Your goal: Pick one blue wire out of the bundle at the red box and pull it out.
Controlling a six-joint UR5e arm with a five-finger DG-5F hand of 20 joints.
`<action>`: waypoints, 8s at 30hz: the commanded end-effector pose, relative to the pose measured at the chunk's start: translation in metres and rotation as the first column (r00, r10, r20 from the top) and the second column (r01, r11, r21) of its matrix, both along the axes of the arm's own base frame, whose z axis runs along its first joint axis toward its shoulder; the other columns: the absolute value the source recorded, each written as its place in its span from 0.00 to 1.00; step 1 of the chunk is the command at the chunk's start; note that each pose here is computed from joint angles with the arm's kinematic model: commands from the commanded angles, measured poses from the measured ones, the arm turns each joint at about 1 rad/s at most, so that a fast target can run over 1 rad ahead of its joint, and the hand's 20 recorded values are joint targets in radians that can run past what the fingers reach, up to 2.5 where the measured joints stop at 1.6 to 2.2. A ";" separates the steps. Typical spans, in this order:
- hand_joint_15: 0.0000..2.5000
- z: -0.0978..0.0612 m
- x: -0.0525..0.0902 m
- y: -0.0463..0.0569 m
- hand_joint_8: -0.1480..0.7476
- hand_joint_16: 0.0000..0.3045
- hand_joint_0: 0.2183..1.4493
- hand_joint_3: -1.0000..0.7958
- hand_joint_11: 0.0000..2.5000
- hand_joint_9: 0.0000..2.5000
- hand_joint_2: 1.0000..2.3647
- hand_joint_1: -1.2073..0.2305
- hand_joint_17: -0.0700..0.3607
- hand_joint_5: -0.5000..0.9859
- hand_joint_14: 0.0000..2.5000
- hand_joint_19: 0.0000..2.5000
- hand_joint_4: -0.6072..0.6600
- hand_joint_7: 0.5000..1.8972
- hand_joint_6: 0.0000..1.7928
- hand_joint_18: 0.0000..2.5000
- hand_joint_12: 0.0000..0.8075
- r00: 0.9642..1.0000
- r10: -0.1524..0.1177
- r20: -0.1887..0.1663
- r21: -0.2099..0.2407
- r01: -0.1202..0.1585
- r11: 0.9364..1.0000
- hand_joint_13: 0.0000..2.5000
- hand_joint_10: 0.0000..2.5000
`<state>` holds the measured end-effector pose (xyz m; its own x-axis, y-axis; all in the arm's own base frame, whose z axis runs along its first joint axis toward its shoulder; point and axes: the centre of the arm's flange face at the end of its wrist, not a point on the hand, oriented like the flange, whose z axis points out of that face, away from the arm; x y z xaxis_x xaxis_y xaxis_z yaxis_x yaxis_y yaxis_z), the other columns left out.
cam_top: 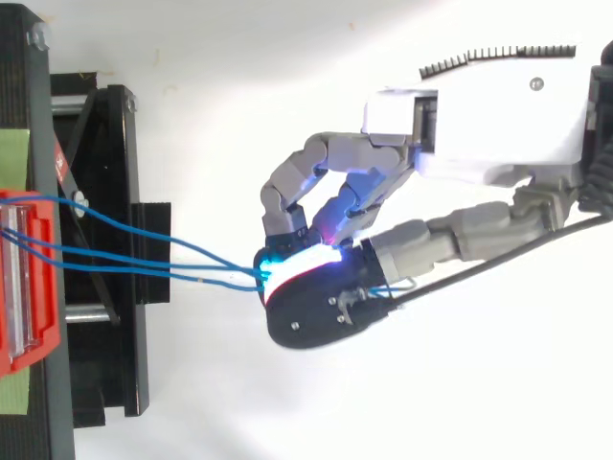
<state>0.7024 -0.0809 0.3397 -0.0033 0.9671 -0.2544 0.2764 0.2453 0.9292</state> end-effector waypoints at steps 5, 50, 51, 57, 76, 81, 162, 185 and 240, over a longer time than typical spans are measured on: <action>0.21 0.002 0.000 -0.006 0.56 0.19 0.27 0.36 0.18 0.34 0.01 0.56 0.46 0.25 0.01 0.22 0.60 0.42 0.51 0.27 0.54 1.000 -0.005 0.002 -0.025 0.005 1.000 0.34 0.01; 0.21 0.014 0.002 -0.021 0.56 0.20 0.23 0.28 0.19 0.32 0.00 0.41 0.48 0.23 0.01 0.21 0.63 0.33 0.52 0.30 0.54 1.000 -0.021 0.023 -0.048 0.022 0.999 0.35 0.00; 0.21 0.014 0.002 -0.021 0.56 0.20 0.23 0.28 0.19 0.32 0.00 0.42 0.48 0.23 0.01 0.21 0.63 0.33 0.52 0.30 0.55 1.000 -0.020 0.023 -0.050 0.021 0.999 0.35 0.00; 0.21 0.014 0.002 -0.021 0.56 0.20 0.24 0.29 0.19 0.33 0.00 0.53 0.47 0.23 0.01 0.22 0.62 0.37 0.52 0.29 0.54 1.000 -0.020 0.021 -0.050 0.021 0.999 0.35 0.00; 0.21 0.014 0.002 -0.021 0.55 0.18 0.30 0.41 0.20 0.34 0.01 0.33 0.45 0.25 0.01 0.21 0.63 0.41 0.52 0.31 0.53 1.000 -0.020 0.021 -0.050 0.021 0.999 0.36 0.00; 0.21 0.014 0.002 -0.021 0.54 0.18 0.32 0.40 0.20 0.34 0.01 0.29 0.44 0.24 0.01 0.20 0.60 0.40 0.52 0.31 0.52 1.000 -0.020 0.020 -0.050 0.021 0.999 0.36 0.00; 0.21 0.019 0.003 -0.024 0.52 0.17 0.39 0.29 0.20 0.36 0.00 0.21 0.44 0.24 0.01 0.19 0.55 0.39 0.52 0.32 0.50 0.999 -0.019 0.029 -0.082 0.021 0.996 0.36 0.00; 0.22 0.019 0.005 -0.015 0.53 0.18 0.29 0.37 0.21 0.43 0.01 0.36 0.45 0.26 0.01 0.23 0.57 0.45 0.51 0.32 0.51 0.999 -0.012 0.030 -0.070 0.014 0.997 0.39 0.01; 0.22 0.018 0.004 -0.018 0.55 0.18 0.28 0.38 0.21 0.41 0.01 0.36 0.45 0.25 0.01 0.23 0.60 0.41 0.51 0.30 0.52 0.999 -0.018 0.030 -0.053 0.019 0.998 0.37 0.01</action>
<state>0.7068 -0.0978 0.3582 0.0232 0.9520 -0.3053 0.2534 0.2898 0.9229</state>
